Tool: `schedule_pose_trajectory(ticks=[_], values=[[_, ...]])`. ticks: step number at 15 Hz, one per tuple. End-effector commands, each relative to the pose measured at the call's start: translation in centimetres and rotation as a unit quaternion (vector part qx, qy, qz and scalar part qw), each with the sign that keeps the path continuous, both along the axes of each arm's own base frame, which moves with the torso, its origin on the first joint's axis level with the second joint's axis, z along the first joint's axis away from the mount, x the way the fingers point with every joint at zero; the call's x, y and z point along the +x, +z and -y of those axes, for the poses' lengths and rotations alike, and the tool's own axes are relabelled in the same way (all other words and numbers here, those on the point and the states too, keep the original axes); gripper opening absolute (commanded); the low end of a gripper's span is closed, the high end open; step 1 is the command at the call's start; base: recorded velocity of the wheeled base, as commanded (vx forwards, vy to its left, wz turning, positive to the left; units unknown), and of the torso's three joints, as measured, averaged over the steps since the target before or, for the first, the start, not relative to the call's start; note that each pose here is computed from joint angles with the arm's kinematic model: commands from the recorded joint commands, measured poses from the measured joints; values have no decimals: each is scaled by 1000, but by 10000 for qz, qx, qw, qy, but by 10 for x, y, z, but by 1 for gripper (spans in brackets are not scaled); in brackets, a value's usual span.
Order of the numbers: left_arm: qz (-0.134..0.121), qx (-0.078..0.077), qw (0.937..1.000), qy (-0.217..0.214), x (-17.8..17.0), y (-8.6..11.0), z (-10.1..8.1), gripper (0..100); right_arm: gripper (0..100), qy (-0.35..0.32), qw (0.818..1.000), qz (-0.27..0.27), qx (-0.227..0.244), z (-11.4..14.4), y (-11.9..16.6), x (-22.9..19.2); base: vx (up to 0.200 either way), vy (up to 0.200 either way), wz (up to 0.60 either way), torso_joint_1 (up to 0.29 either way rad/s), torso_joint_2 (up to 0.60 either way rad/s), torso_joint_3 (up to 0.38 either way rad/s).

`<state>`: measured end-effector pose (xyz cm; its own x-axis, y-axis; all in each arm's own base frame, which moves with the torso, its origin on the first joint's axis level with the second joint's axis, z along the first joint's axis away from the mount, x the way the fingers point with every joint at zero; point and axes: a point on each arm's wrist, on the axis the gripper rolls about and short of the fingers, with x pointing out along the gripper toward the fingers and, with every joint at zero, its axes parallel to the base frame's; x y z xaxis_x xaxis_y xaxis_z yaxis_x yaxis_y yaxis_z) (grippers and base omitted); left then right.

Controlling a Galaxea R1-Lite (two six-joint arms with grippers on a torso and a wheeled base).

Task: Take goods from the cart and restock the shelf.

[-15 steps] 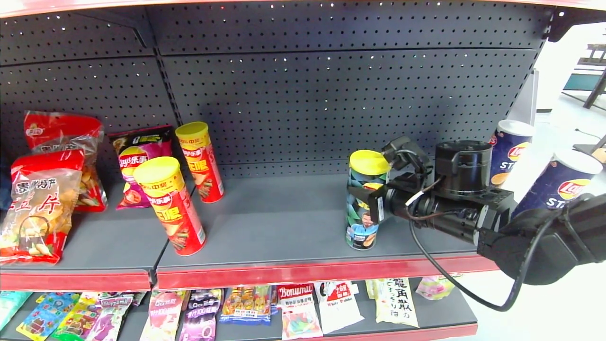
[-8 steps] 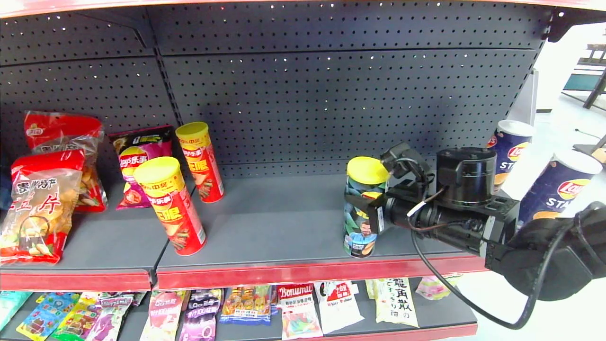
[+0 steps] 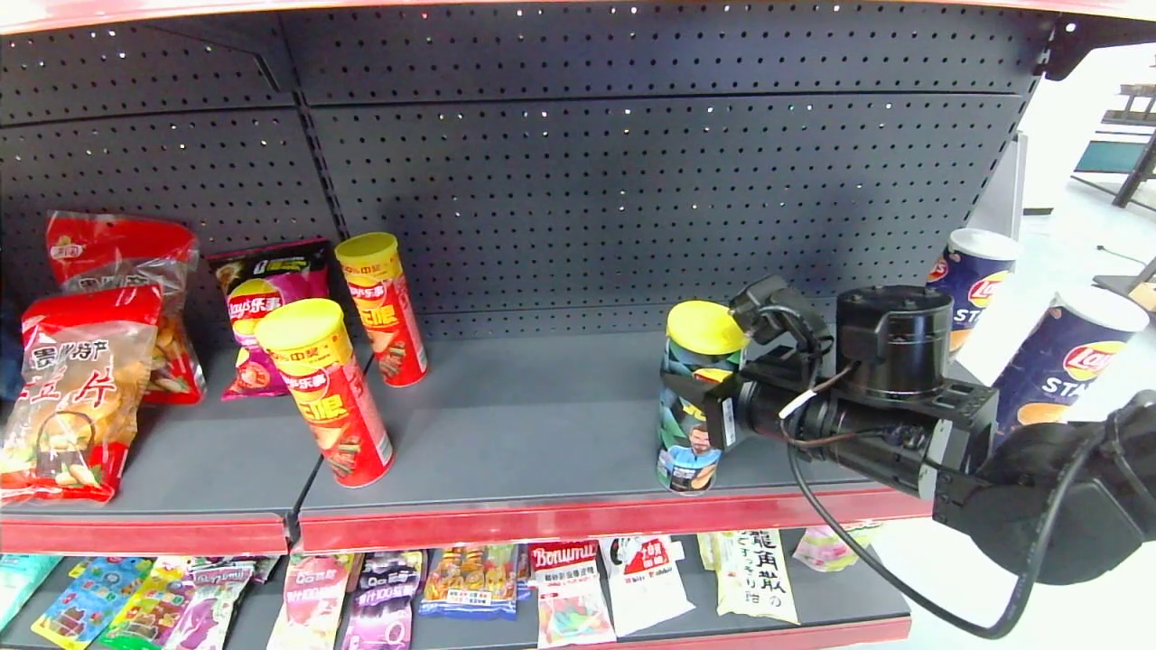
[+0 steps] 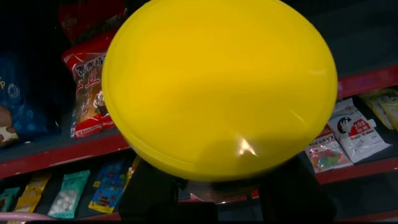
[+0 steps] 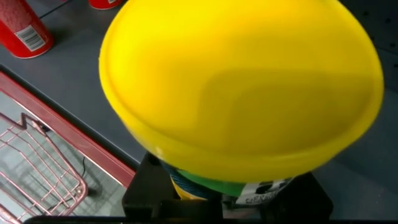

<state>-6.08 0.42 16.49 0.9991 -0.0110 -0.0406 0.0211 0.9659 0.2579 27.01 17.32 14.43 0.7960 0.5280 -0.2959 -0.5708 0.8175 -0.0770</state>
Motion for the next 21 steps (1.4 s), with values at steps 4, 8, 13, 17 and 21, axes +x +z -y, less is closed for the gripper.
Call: schedule_pose_trajectory(ticks=[4,8,13,17,21], values=[[11,-1,10000,2,0,0,0,0,0,-84,10000,-21,-40,2,-1,-3,0,0,0,0,0,0],[4,-1,10000,2,0,0,0,0,100,-112,9999,-17,9,2,1,-4,0,0,0,0,0,0],[4,-1,10000,-6,0,0,0,0,100,-185,9998,-54,40,5,2,-12,0,0,0,0,0,0],[-12,-2,10000,-37,0,0,0,0,100,-188,9998,-27,70,25,9,-43,0,0,0,0,0,0],[-19,4,9999,-98,0,-1,0,0,100,-199,9997,92,139,55,15,-87,0,0,0,0,0,0]])
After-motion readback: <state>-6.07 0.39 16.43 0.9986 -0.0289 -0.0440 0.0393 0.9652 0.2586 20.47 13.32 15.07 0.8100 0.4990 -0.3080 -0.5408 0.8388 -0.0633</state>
